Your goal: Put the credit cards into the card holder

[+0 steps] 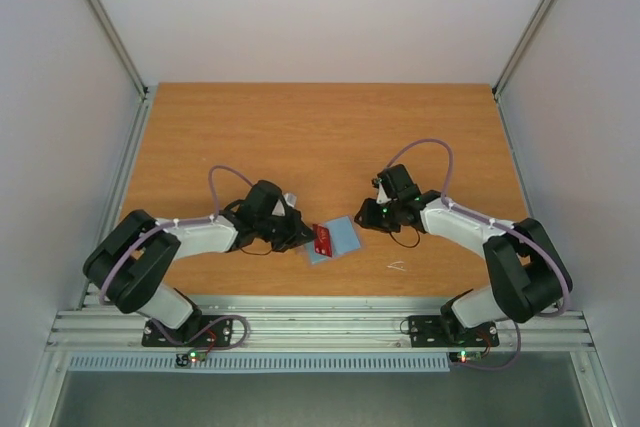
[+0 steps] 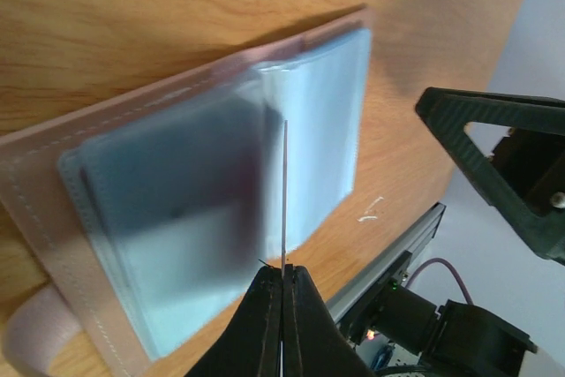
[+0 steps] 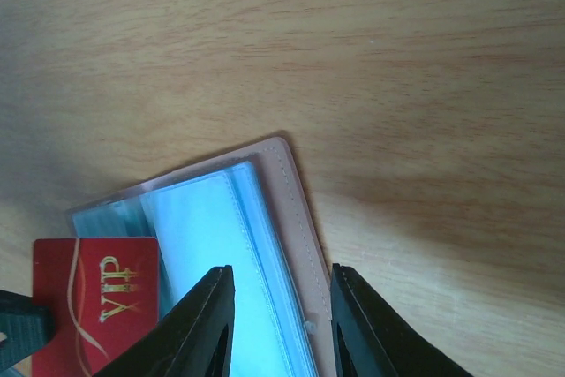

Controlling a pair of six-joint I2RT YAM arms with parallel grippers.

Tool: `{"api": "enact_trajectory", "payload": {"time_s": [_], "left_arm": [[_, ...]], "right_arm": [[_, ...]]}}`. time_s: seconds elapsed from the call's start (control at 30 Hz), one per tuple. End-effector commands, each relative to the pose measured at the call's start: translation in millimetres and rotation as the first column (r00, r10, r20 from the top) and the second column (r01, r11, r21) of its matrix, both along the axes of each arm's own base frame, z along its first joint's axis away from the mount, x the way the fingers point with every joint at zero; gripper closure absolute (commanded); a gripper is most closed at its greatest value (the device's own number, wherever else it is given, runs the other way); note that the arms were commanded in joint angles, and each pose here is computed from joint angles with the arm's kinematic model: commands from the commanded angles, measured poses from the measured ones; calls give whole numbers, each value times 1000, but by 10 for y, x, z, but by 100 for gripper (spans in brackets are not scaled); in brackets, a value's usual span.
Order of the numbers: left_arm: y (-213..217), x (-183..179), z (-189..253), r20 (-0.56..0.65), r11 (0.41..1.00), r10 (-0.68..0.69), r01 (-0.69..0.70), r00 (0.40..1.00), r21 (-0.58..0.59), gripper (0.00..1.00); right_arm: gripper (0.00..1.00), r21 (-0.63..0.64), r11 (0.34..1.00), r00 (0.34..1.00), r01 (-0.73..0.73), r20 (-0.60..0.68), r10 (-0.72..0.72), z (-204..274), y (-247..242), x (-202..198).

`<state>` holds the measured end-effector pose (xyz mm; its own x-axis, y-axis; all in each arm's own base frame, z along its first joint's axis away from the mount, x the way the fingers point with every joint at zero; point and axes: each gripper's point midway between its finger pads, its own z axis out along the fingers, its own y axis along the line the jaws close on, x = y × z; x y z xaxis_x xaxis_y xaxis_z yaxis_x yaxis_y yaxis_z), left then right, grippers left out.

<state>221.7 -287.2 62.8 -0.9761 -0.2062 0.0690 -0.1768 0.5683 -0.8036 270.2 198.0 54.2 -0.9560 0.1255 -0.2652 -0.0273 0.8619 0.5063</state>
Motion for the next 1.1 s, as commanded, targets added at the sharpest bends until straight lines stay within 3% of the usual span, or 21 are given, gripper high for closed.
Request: {"api": "enact_trajectory", "payload": {"time_s": [0.0,0.23,0.6,1.07], "left_arm": [[-74,96,37,7,1000,6,-6,1000,-20,100],[-1,86,139,31,1000,17,-18,999,12,100],[-30,101,-55,-10,999,-1,2,1000,44,100],[-78,82,-185,-23,1000,-13,13,1000,11,100]], "right_arm": [[67,18,1000,999,-17,34,16,6,54,95],[67,27,999,1000,-20,16,20,-73,88,107],[67,34,999,999,-34,-37,36,-200,148,116],[68,34,999,995,-40,-89,43,-326,188,112]]}}
